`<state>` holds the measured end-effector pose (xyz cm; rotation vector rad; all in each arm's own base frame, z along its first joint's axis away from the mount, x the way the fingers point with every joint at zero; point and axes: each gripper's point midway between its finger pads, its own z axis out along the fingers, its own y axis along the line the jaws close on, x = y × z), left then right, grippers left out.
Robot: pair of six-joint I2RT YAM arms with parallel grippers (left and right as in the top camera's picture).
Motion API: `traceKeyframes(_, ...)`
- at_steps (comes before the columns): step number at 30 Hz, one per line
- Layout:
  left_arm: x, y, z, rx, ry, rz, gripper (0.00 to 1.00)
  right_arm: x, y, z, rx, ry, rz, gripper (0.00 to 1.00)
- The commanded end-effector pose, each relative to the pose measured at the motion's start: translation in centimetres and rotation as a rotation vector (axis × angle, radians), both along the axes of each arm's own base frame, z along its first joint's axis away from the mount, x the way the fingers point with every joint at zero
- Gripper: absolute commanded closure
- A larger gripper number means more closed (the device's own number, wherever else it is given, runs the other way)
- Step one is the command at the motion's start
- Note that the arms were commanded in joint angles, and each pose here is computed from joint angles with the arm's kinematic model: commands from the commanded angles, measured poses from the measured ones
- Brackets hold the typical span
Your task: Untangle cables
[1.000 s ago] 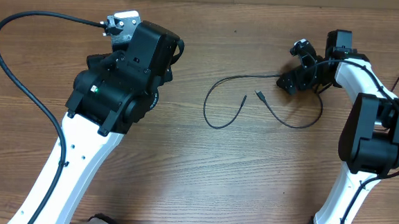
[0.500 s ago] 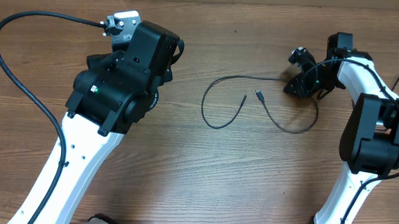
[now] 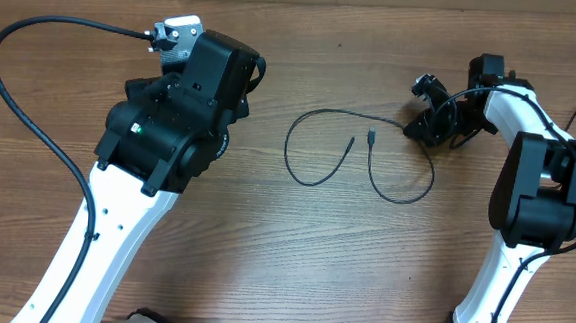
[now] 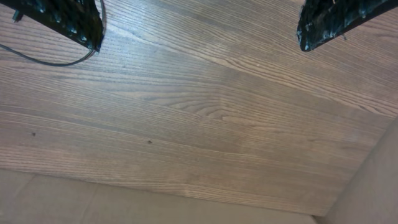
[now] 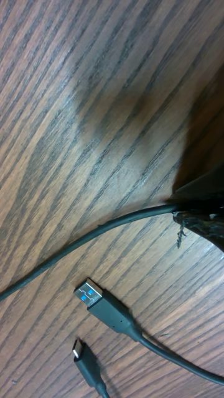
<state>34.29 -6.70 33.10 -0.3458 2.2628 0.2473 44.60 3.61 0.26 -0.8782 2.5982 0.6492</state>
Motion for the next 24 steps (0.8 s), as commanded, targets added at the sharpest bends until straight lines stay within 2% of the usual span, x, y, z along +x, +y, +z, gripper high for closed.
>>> traceKeyframes(1,0.2,0.2,0.6,0.005,-0.013,0.001,0.00,-1.2,0.7,-1.6,0.031,0.058,0.005,0.96)
traceKeyframes(8,0.2,0.2,0.6,0.005,-0.013,0.001,0.01,-0.4,3.1,0.9,0.218,0.045,-0.016,0.96)
traceKeyframes(18,0.2,0.2,0.6,0.005,-0.013,0.001,0.01,0.8,7.7,10.2,0.753,-0.008,0.017,0.96)
traceKeyframes(24,0.2,0.2,0.6,0.005,-0.013,0.001,0.01,0.3,8.0,11.6,0.842,0.016,0.016,0.96)
